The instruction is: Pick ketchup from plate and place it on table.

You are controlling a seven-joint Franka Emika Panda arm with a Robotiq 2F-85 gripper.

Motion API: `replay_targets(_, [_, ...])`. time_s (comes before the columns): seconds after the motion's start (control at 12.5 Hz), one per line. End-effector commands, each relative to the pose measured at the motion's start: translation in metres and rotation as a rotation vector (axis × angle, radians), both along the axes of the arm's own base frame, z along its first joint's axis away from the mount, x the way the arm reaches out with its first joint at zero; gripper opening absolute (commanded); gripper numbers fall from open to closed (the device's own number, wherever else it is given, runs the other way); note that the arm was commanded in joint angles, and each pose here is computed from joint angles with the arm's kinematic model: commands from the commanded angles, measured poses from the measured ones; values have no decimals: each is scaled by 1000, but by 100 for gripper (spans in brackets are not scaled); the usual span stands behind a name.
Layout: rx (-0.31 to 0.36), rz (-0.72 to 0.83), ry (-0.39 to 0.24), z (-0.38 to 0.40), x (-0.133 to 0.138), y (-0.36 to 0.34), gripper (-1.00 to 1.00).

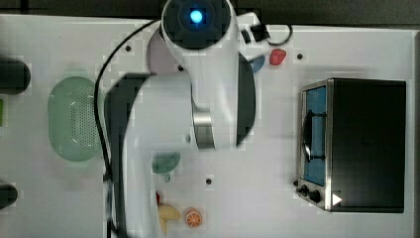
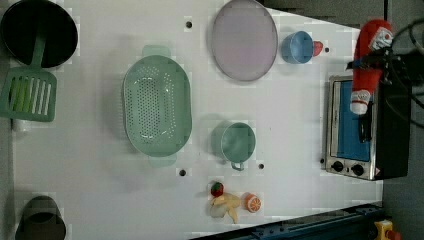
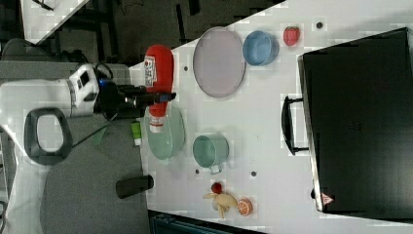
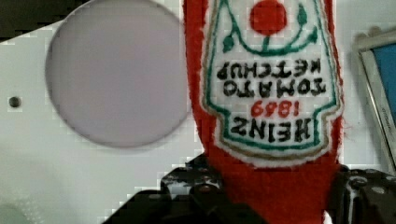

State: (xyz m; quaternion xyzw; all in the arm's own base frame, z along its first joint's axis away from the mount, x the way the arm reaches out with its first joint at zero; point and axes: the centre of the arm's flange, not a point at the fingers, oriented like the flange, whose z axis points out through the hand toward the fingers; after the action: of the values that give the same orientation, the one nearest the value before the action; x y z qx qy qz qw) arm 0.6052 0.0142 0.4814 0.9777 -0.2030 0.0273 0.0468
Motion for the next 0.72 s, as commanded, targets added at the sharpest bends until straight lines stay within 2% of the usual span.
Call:
replay_targets(0.08, [0,-139,109,-76,-36,-24,20])
replay_targets(0.24, [34,-169,70,-97,-56,-32,20])
replay_targets(0.48, [74,-212,82,-152,-81,-42,20])
replay_targets(0.72, [98,-230,42,-203,-96,-44,20])
